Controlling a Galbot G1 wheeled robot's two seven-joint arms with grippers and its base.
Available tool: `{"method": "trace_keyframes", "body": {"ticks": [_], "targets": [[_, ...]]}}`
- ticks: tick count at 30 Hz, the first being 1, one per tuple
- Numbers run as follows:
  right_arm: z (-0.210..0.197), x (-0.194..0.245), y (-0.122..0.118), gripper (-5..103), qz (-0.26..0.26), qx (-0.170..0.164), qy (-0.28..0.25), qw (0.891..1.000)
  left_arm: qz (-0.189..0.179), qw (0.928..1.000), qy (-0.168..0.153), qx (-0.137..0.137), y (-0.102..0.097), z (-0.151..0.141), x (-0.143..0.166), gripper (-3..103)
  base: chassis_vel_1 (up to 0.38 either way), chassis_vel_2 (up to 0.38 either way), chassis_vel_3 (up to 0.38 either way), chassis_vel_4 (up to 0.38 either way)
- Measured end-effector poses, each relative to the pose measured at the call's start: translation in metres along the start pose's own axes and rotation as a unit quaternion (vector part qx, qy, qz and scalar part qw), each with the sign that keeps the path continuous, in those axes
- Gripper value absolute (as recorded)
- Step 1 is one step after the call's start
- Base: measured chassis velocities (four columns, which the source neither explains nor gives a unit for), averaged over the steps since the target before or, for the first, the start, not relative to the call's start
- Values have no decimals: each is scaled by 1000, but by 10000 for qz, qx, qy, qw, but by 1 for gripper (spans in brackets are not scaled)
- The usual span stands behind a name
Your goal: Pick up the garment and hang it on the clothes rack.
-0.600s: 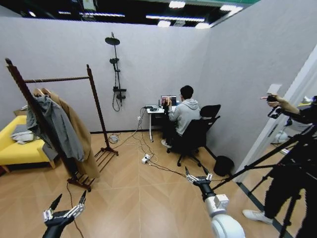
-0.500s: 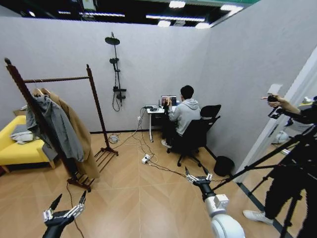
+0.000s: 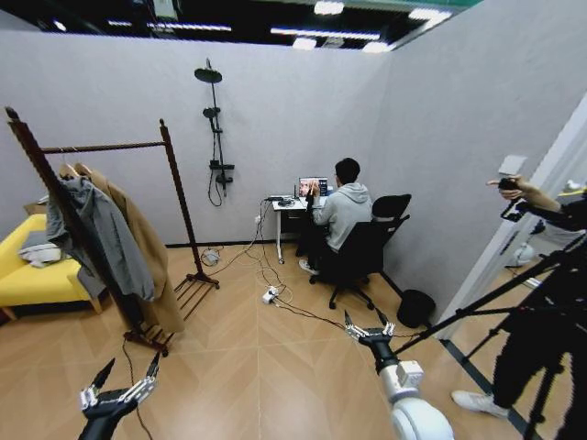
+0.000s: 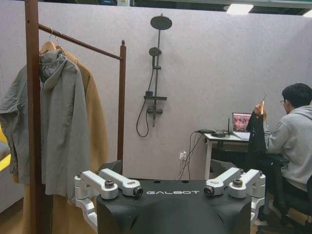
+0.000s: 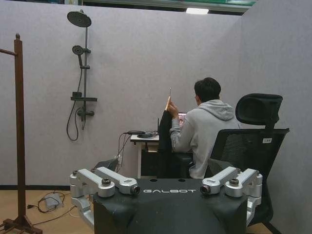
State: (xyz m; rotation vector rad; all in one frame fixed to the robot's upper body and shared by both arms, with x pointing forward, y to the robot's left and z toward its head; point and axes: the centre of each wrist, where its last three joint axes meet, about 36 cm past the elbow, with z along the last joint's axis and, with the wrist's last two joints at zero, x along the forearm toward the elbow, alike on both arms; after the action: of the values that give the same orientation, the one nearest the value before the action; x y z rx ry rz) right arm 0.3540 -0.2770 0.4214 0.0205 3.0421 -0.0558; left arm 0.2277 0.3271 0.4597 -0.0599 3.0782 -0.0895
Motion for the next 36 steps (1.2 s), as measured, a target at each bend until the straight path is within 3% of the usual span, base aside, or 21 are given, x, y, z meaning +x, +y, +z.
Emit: {"method": "trace_keyframes", "body": {"ticks": [14,20,36], "targets": [[1,1,1,100,-69,1,-52,10000,0,10000,0,0,0,0,0,100,12,-6,-7,9],[-4,5,-2,100,-319,1,57,9995,0,10000,0,0,0,0,0,100,-20,22,21,-25],[0,-4,6,100,-460,-41,54,9989,0,10000,0,0,0,0,0,100,-207,204,202,-202]]}}
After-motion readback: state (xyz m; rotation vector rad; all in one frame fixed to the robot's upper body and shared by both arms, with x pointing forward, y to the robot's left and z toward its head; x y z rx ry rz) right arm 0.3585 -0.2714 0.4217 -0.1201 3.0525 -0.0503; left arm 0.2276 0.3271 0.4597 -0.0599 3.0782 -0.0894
